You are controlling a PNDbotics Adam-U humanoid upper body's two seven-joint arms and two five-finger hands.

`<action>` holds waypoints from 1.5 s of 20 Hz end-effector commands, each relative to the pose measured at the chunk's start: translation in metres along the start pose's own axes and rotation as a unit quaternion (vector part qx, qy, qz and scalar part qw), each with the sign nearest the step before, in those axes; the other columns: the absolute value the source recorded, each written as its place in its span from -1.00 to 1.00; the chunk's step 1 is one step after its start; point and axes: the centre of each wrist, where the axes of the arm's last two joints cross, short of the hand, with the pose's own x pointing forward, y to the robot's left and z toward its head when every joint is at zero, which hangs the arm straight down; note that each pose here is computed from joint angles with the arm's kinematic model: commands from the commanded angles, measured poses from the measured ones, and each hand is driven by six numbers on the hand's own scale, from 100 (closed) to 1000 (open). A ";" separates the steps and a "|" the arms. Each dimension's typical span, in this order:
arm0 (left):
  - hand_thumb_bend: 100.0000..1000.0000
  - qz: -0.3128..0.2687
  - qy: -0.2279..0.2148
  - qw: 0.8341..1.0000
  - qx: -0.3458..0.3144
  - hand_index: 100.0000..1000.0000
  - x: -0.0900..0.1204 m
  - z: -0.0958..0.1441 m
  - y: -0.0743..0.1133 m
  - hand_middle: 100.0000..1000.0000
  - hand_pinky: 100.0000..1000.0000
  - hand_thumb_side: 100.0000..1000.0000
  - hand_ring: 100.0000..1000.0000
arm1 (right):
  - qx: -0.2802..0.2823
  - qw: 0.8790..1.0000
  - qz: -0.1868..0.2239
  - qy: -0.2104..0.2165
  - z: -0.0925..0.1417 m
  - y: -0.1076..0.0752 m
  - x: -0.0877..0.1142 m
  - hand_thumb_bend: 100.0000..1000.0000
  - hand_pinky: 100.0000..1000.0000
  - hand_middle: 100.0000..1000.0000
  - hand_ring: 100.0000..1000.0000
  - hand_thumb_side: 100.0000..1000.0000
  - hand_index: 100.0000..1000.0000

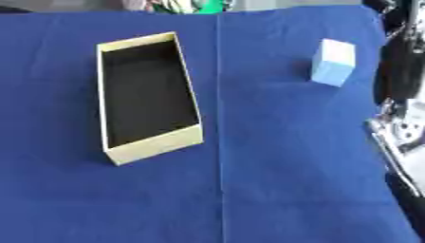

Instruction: Pick up objects on the table and place them in the box.

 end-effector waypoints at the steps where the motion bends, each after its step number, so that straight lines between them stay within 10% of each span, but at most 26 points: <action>1: -1.00 -0.002 -0.021 1.000 -0.004 0.41 0.006 -0.007 0.002 0.15 0.00 0.36 0.24 | 0.024 0.998 0.042 -0.036 -0.021 -0.009 0.014 -1.00 0.47 0.22 0.55 0.81 0.56; 13: -1.00 -0.010 -0.020 1.000 -0.018 0.41 0.006 -0.006 0.005 0.15 0.00 0.36 0.24 | 0.197 0.943 0.266 -0.027 -0.061 -0.027 0.016 -1.00 0.51 0.58 0.72 0.98 0.77; 22: -1.00 -0.003 -0.020 0.999 -0.032 0.41 0.007 -0.006 0.001 0.15 0.00 0.36 0.25 | 0.324 0.831 0.451 0.043 -0.072 -0.048 -0.005 -0.16 0.60 0.78 0.85 0.37 0.90; 30: -1.00 0.002 -0.020 0.999 -0.043 0.41 0.008 -0.006 -0.001 0.15 0.00 0.37 0.25 | 0.413 0.753 0.509 0.057 -0.067 -0.058 -0.022 0.01 0.68 0.89 0.95 0.18 1.00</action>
